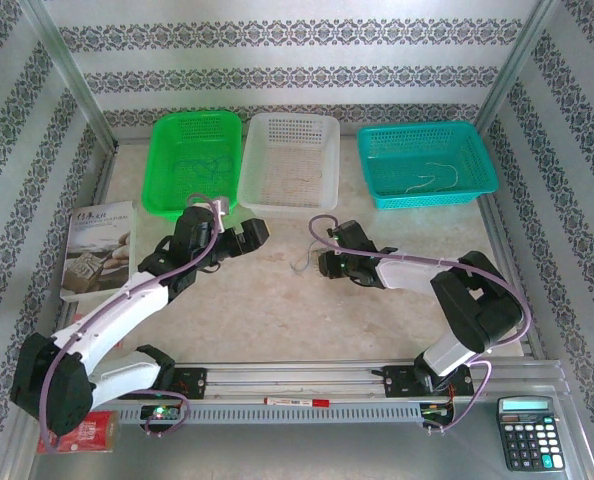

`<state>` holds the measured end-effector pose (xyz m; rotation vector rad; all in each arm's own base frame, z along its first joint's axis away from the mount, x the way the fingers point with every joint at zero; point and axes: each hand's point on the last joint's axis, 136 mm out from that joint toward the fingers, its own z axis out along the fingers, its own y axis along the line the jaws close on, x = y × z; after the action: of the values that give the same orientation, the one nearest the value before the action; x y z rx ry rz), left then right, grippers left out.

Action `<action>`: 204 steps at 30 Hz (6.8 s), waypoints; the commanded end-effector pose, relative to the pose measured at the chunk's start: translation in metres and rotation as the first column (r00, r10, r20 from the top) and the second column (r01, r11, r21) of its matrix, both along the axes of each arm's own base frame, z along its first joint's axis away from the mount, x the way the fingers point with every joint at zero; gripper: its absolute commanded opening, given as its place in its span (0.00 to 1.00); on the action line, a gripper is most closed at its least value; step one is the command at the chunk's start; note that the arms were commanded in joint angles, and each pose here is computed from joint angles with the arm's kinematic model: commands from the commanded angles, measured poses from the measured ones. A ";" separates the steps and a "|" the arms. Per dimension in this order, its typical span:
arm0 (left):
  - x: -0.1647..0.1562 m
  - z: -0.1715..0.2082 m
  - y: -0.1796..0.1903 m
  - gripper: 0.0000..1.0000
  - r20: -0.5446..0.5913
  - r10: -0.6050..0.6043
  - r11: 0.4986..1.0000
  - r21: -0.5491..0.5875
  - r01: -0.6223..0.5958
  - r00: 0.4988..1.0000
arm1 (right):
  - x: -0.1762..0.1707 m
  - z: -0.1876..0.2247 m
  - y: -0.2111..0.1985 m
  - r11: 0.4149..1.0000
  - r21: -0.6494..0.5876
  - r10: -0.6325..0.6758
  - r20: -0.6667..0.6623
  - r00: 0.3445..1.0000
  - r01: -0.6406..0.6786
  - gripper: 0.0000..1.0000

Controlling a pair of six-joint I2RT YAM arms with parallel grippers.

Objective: Untangle the cables

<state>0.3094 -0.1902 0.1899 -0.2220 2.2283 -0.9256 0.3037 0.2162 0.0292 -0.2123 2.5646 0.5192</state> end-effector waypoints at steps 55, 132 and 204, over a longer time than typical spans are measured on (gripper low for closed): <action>0.025 0.008 -0.091 0.35 0.110 -0.150 0.958 -0.231 0.172 0.983 | -0.054 0.158 0.028 0.849 0.511 0.018 0.228 0.973 -0.135 0.00; 0.026 0.380 0.005 0.00 0.685 0.032 0.993 -0.106 0.056 0.728 | -0.022 0.017 -0.004 0.949 0.239 -0.270 0.277 0.922 0.206 0.60; 0.041 0.072 0.024 1.00 0.172 0.030 0.999 -0.016 -0.028 0.985 | -0.055 0.070 0.002 0.982 0.176 0.045 0.160 0.986 -0.073 0.72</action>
<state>0.3655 -0.1567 0.2783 -0.0922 2.0574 -0.8813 0.2445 0.2058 0.0903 -0.1847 2.3836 0.7060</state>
